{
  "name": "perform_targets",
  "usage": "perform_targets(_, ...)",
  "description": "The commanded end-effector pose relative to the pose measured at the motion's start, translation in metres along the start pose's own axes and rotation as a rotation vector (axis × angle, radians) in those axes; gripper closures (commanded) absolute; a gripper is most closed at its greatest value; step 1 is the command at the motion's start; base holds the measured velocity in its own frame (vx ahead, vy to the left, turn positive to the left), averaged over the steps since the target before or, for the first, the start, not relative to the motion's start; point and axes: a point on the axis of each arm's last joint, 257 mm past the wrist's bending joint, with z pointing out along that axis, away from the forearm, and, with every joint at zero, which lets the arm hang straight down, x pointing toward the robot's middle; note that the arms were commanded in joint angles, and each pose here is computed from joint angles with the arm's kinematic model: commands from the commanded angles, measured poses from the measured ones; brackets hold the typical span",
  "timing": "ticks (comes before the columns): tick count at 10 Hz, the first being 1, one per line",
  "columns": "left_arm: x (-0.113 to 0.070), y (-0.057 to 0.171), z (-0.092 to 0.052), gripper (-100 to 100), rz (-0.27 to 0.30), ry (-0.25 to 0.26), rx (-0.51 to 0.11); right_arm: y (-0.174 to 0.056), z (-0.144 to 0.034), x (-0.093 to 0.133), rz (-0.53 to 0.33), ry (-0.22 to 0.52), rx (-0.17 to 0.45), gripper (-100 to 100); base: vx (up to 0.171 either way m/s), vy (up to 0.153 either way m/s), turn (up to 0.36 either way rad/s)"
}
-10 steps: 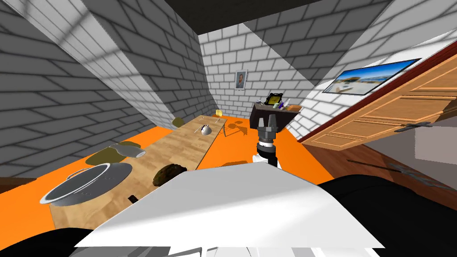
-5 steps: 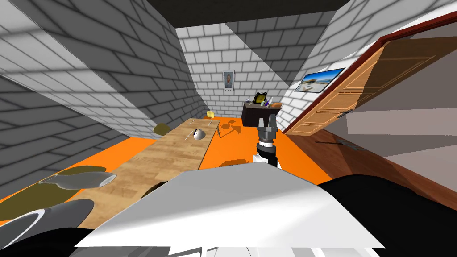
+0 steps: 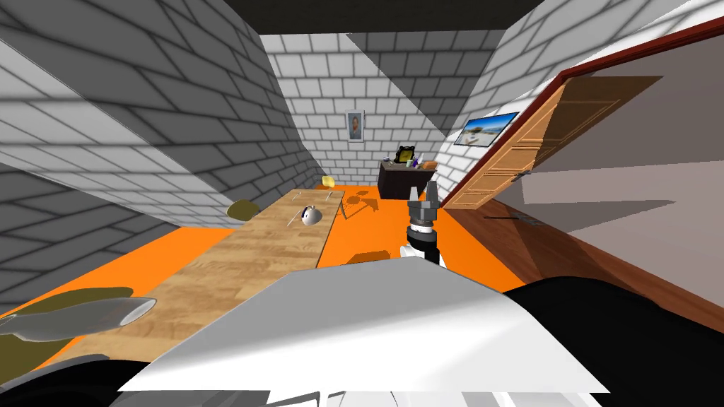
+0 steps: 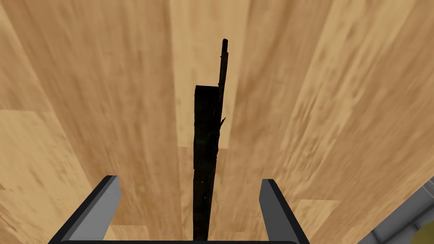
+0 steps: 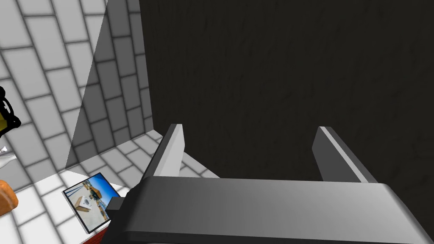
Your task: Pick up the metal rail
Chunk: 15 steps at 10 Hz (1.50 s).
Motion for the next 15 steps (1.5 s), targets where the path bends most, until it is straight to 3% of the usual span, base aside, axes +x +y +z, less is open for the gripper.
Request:
perform_targets(1, 0.004, 0.008, 0.004, -100, 0.013, -0.003, 0.006, 0.000, 0.000, 0.000, 0.000, 0.000, 0.000, 0, 0.058, 0.038, 0.089)
perform_targets(10, 0.029, 0.038, 0.016, -100, 0.060, 0.000, 0.017, 0.000, 0.000, 0.000, 0.000, 0.000, 0.000, 0, 0.084, 0.040, 0.064)
perform_targets(11, 0.030, 0.039, 0.016, 100, 0.062, 0.001, 0.018, 0.000, 0.000, 0.000, 0.000, 0.000, 0.000, 0, 0.006, 0.003, -0.004)
perform_targets(15, 0.030, 0.039, 0.016, 100, 0.063, 0.001, 0.017, 0.000, 0.000, 0.000, 0.000, 0.000, 0.000, 0, 0.000, 0.000, 0.000)
